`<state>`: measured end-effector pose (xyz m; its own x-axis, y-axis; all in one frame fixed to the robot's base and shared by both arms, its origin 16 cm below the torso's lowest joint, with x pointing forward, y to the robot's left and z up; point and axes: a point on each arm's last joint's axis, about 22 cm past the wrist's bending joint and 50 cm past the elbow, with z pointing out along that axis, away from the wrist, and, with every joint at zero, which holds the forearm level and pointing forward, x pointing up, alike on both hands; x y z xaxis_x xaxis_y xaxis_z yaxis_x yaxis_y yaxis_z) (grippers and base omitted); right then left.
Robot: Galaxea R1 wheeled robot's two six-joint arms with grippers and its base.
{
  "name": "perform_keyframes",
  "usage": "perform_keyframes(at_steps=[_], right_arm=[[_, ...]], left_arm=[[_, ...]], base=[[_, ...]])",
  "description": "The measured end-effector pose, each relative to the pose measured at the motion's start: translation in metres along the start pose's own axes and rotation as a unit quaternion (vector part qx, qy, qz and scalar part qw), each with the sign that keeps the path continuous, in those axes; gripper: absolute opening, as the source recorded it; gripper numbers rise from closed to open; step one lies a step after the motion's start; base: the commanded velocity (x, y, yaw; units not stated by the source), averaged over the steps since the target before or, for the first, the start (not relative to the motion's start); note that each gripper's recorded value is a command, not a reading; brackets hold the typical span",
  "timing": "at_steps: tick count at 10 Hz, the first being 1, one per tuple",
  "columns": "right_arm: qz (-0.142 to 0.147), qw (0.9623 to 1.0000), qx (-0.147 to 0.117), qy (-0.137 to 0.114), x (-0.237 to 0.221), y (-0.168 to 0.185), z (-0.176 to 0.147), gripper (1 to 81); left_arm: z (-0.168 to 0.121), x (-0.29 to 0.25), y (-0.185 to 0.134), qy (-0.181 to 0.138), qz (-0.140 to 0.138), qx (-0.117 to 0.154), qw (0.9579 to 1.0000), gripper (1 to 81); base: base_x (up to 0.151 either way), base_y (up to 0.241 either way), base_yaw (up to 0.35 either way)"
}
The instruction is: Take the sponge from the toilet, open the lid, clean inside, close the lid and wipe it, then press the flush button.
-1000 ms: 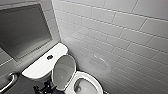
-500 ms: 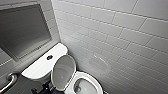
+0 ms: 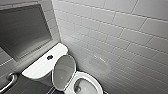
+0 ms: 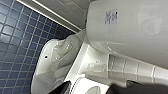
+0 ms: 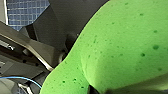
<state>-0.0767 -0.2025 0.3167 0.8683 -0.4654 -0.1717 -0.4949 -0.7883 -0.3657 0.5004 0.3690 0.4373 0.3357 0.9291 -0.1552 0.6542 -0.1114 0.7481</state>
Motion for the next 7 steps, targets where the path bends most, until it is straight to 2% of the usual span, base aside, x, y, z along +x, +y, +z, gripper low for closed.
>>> perform_keyframes(at_steps=[1, 2, 3, 4, 5, 7], right_arm=[[0.0, 1.0, 0.0, 0.0, 0.0, 0.0, 0.0, 1.0], [0.0, 1.0, 0.0, 0.0, 0.0, 0.0, 0.0, 1.0], [0.0, 1.0, 0.0, 0.0, 0.0, -0.001, 0.001, 1.0], [0.0, 1.0, 0.001, 0.001, 0.001, -0.001, 0.001, 1.0], [-0.001, 1.0, 0.001, 0.002, 0.003, -0.002, 0.002, 1.0], [-0.002, 1.0, 0.002, 0.004, 0.007, -0.002, 0.003, 1.0]], left_arm=[[-0.008, -0.014, -0.021, -0.019, 0.019, 0.009, 0.9996, 81.1], [-0.025, -0.018, -0.049, -0.038, 0.054, 0.03, 0.9974, 81.1], [-0.032, -0.032, -0.067, -0.073, 0.101, 0.034, 0.9916, 81.1], [-0.032, -0.061, -0.079, -0.117, 0.146, 0.021, 0.9822, 81.1], [-0.035, -0.089, -0.101, -0.156, 0.182, 0.02, 0.9706, 81.1], [-0.061, -0.118, -0.169, -0.221, 0.262, 0.054, 0.9377, 81.1]], base=[[0.0, 0.0, 0.0], [0.0, 0.0, 0.0], [0.0, 0.0, 0.0], [0.0, 0.0, 0.0], [0.0, 0.0, 0.0], [0.0, 0.0, 0.0]])
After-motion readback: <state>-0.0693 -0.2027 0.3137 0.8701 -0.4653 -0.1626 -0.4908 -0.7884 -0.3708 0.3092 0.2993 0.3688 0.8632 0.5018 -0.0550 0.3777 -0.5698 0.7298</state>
